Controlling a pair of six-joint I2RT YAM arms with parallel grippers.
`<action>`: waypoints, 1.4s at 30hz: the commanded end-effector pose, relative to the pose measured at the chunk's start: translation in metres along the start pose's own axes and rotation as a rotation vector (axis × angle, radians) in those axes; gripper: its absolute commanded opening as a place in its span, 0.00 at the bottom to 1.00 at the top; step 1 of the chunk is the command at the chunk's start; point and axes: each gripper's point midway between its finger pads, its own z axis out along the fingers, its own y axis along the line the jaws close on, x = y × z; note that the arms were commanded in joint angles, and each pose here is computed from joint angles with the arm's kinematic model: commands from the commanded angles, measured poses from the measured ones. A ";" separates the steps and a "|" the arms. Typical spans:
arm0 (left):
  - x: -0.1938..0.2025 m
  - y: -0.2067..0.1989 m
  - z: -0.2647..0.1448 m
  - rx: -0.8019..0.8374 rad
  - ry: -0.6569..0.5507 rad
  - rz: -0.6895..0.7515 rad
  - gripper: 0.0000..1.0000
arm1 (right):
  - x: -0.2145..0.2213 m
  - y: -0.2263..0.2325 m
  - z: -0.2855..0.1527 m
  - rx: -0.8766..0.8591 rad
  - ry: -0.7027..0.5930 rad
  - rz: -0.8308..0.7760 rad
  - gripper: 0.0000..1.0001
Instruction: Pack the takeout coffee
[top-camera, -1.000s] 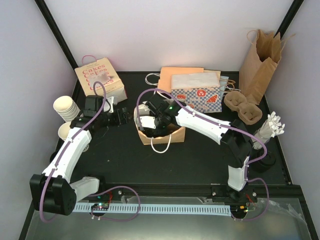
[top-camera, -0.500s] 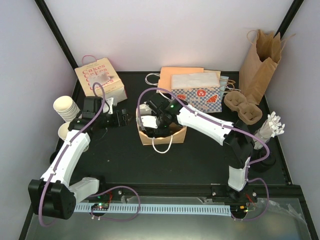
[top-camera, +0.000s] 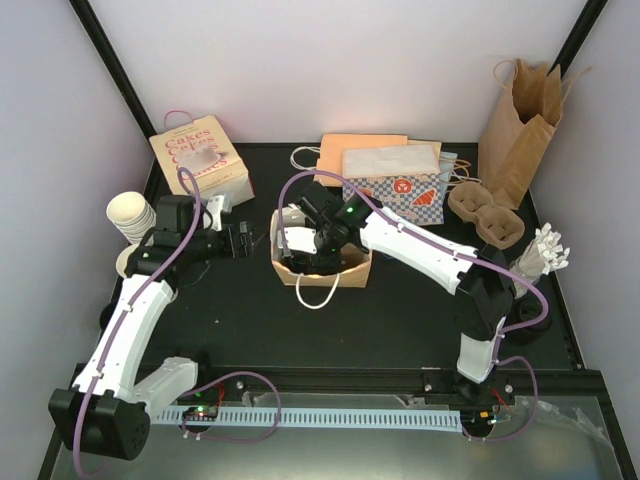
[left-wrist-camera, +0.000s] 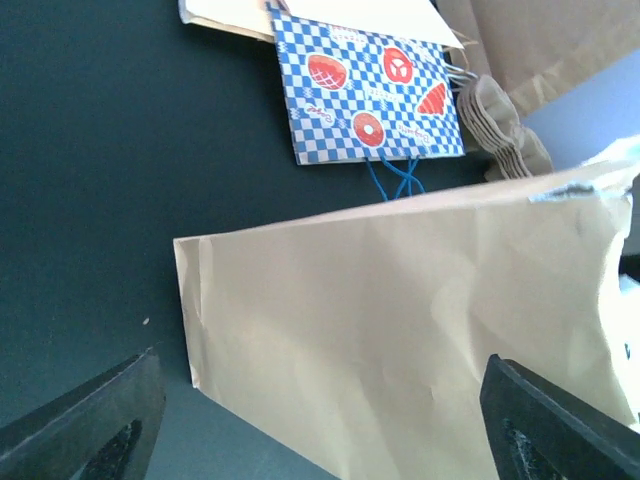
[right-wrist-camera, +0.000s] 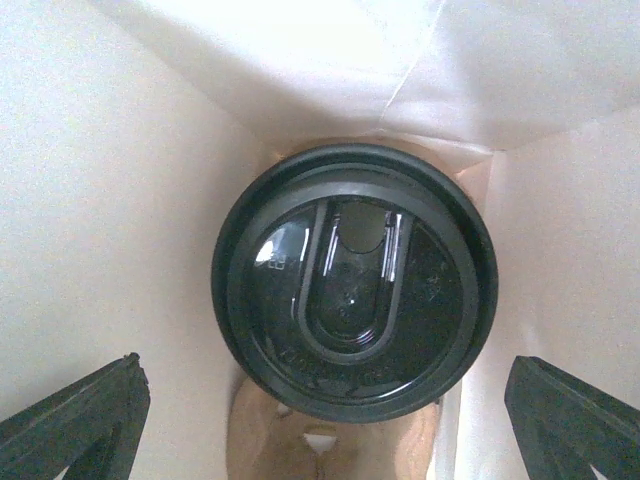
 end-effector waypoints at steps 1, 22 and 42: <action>-0.001 -0.024 -0.010 0.087 0.008 0.042 0.83 | -0.017 -0.012 -0.029 0.060 -0.072 0.011 1.00; 0.009 -0.049 -0.027 0.161 0.012 0.080 0.62 | -0.020 -0.013 -0.032 0.052 -0.070 0.029 1.00; 0.038 -0.065 -0.037 0.208 0.037 0.132 0.55 | -0.021 -0.014 -0.025 0.032 -0.054 0.020 0.97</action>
